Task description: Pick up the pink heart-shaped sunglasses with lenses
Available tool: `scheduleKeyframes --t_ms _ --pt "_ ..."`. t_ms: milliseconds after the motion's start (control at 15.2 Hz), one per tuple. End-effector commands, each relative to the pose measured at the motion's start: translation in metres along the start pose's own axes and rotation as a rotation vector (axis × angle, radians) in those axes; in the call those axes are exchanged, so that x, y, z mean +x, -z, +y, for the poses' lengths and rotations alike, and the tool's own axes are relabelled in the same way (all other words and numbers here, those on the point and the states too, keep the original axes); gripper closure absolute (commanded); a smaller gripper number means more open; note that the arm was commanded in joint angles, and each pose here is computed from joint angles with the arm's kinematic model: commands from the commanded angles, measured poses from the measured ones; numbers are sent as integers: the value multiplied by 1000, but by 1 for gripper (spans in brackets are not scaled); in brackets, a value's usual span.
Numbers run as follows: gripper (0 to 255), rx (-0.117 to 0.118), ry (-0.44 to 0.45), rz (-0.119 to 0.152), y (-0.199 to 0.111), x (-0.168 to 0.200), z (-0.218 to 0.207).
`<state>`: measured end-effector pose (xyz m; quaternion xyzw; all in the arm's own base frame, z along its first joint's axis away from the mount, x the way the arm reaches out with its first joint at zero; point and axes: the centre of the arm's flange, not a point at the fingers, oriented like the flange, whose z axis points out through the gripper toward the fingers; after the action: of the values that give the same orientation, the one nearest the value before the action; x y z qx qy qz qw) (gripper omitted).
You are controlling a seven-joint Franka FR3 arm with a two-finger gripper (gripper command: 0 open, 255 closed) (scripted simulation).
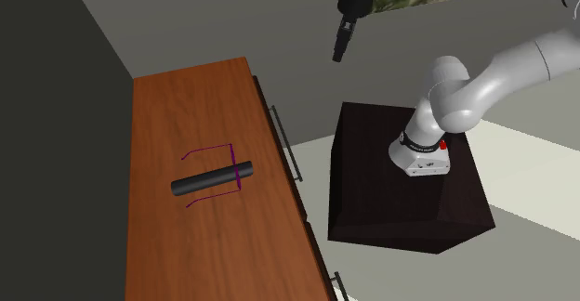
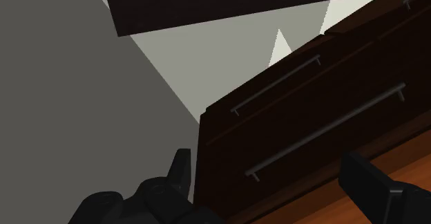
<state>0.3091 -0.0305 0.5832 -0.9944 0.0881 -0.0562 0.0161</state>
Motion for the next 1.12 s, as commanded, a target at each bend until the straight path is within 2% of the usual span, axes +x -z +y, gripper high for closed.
scheduleKeyframes --t_ms 0,1056 --pt "0 0 0 0 0 0 0" --pt "0 -5 -11 -119 -51 132 -172"
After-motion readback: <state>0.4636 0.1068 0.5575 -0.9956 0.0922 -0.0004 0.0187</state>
